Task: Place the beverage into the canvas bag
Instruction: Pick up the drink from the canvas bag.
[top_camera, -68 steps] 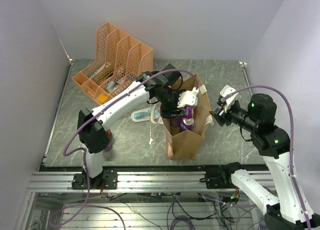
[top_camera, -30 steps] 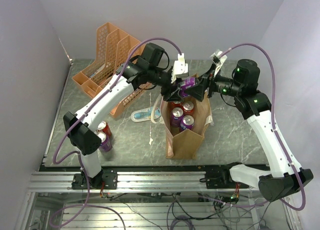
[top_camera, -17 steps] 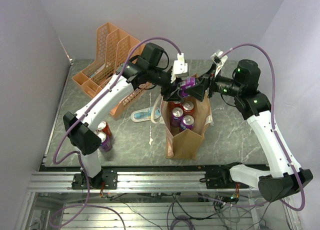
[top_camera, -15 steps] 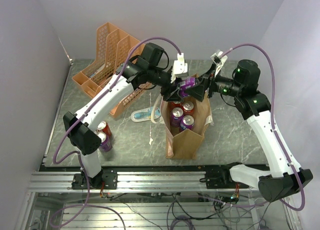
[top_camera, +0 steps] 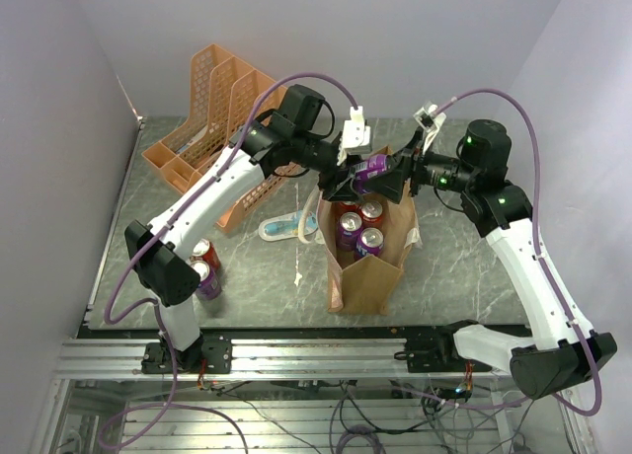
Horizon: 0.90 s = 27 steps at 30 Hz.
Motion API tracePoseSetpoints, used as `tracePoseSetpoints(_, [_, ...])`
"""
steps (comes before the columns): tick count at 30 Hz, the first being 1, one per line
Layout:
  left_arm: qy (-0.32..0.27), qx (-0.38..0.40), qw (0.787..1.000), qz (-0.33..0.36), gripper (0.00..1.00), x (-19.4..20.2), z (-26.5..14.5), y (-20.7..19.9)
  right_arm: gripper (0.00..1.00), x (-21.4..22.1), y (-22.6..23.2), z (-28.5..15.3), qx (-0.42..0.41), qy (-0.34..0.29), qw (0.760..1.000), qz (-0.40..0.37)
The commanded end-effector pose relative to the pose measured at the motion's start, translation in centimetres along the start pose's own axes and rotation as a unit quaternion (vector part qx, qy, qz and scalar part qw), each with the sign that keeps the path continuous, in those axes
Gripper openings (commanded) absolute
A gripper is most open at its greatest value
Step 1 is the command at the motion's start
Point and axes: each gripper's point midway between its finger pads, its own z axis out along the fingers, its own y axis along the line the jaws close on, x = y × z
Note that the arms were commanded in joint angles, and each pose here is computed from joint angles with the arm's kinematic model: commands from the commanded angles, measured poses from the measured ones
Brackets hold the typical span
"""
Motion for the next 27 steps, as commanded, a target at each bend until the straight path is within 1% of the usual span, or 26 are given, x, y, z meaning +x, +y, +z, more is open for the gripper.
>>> tracePoseSetpoints(1, [-0.050,0.005,0.997,0.064,0.07,-3.8,-1.3,-0.7,0.61,-1.2,0.0,-0.4,0.000,-0.018,1.000,-0.011])
tracePoseSetpoints(3, [-0.046,0.001,0.997,0.057,0.11,-3.4,-1.1,-0.5,0.54,-1.4,-0.2,-0.4,0.006,-0.018,1.000,-0.014])
tracePoseSetpoints(5, [-0.039,-0.009,0.998,0.041,0.21,-2.8,-0.9,-0.2,0.45,-1.4,-0.7,-0.6,0.022,-0.017,1.000,-0.014])
tracePoseSetpoints(7, [-0.034,-0.012,0.999,0.031,0.34,-2.3,-0.8,-0.2,0.33,-1.5,-1.0,-0.8,0.035,-0.018,0.999,-0.020])
tracePoseSetpoints(9, [-0.028,-0.012,0.999,0.026,0.42,-1.9,-0.8,-0.3,0.17,-1.6,-1.2,-1.0,0.046,-0.019,0.998,-0.028])
tracePoseSetpoints(10, [-0.023,-0.015,0.999,0.025,0.46,-1.6,-0.8,-0.2,0.10,-1.7,-1.1,-1.2,0.048,-0.019,0.998,-0.033])
tracePoseSetpoints(11, [-0.018,-0.019,0.999,0.025,0.51,-1.3,-0.9,-0.2,0.04,-1.8,-1.2,-1.3,0.051,-0.018,0.998,-0.036])
tracePoseSetpoints(12, [-0.013,-0.024,0.999,0.024,0.59,-1.1,-1.0,-0.1,0.00,-1.9,-1.2,-1.4,0.054,-0.016,0.998,-0.040])
tracePoseSetpoints(13, [-0.008,-0.031,0.999,0.021,0.65,-0.9,-1.1,0.0,0.00,-2.1,-1.2,-1.5,0.057,-0.016,0.997,-0.045])
tracePoseSetpoints(15, [0.000,-0.049,0.999,0.013,0.87,-0.6,-1.5,0.5,0.00,-2.4,-1.1,-1.7,0.059,-0.016,0.997,-0.056])
tracePoseSetpoints(16, [0.003,-0.055,0.998,0.009,0.94,-0.4,-1.6,0.6,0.00,-2.5,-1.1,-1.8,0.059,-0.016,0.996,-0.059])
tracePoseSetpoints(17, [0.006,-0.060,0.998,0.006,0.97,-0.2,-1.8,0.8,0.00,-2.6,-1.1,-1.8,0.059,-0.015,0.996,-0.063])
tracePoseSetpoints(22, [0.019,-0.079,0.997,0.001,0.98,0.5,-2.9,1.2,0.00,-2.9,-1.2,-1.9,0.060,-0.010,0.995,-0.076])
tracePoseSetpoints(25, [0.034,-0.093,0.995,0.011,0.98,1.1,-4.0,1.3,0.00,-2.7,-1.4,-2.4,0.071,-0.002,0.993,-0.089])
tracePoseSetpoints(27, [0.046,-0.100,0.994,0.026,0.95,1.6,-5.0,1.3,0.00,-2.2,-1.7,-2.7,0.082,0.007,0.992,-0.095])
